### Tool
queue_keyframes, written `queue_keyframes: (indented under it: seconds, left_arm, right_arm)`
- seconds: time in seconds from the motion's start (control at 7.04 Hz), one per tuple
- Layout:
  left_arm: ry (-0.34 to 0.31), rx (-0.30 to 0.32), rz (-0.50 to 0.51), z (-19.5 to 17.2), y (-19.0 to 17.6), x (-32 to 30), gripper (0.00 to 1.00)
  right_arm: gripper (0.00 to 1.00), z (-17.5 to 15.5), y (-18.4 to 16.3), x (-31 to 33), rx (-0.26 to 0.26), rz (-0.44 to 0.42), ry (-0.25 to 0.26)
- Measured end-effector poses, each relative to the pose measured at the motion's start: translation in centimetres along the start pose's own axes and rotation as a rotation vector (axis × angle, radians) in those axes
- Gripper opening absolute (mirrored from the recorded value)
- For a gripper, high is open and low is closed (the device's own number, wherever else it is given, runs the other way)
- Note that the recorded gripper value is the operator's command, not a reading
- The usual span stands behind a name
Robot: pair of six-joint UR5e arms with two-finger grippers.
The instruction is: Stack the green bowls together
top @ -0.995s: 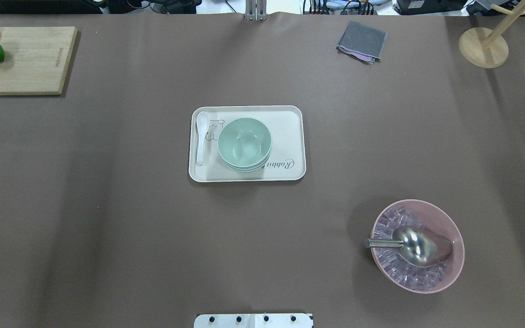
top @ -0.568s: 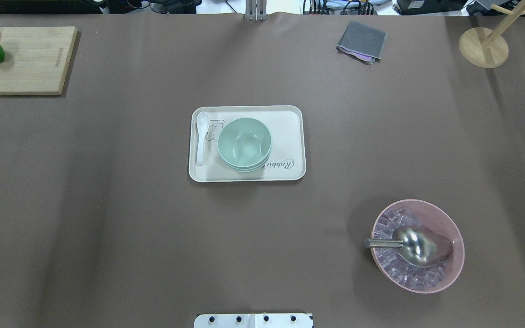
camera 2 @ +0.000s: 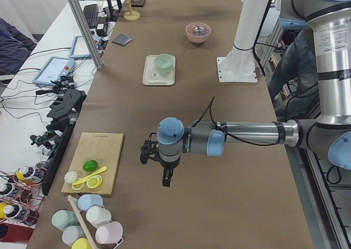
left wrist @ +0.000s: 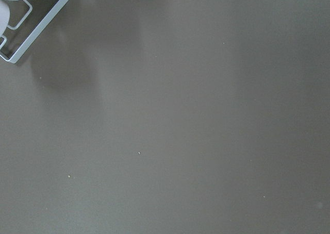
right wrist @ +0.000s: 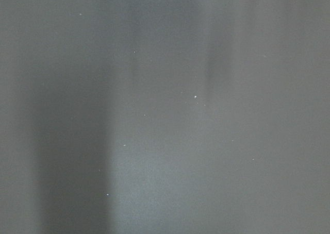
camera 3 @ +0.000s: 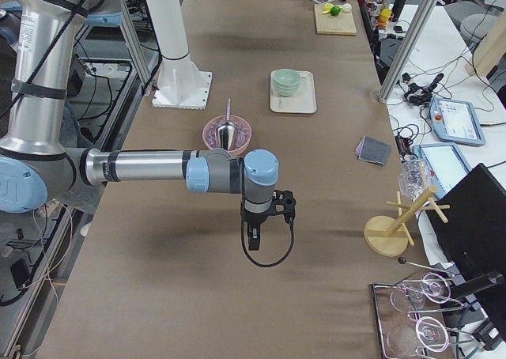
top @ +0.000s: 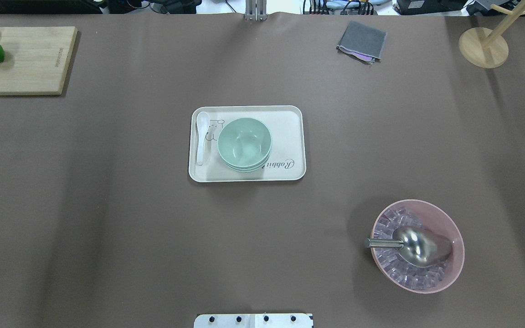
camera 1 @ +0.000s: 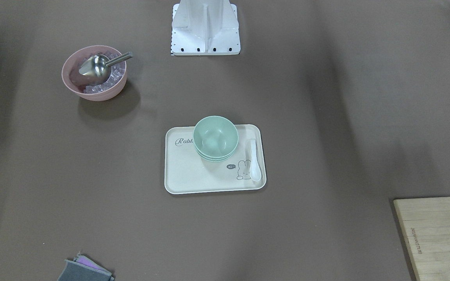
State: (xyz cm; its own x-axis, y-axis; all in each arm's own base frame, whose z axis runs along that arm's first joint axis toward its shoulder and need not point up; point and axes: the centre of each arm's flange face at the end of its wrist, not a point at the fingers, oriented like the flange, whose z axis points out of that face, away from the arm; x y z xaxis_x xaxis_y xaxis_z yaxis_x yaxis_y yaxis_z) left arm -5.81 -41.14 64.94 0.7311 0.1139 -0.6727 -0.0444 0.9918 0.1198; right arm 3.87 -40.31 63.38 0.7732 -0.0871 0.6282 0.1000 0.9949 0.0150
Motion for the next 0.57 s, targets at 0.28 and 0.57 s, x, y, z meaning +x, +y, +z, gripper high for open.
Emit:
queue_keyframes:
  seconds: [0.28,0.57]
  left_arm:
    - [-0.003,0.0,-0.003,-0.01,-0.07,-0.02,0.98]
    - [-0.002,0.001,-0.006,-0.05,-0.11,0.03,0.98]
  right_arm:
    - [1.0,0.0,-0.02,-0.11,0.0,0.0,-0.008]
    - [1.0,-0.03,-0.03,-0.24,0.001,-0.001,-0.019]
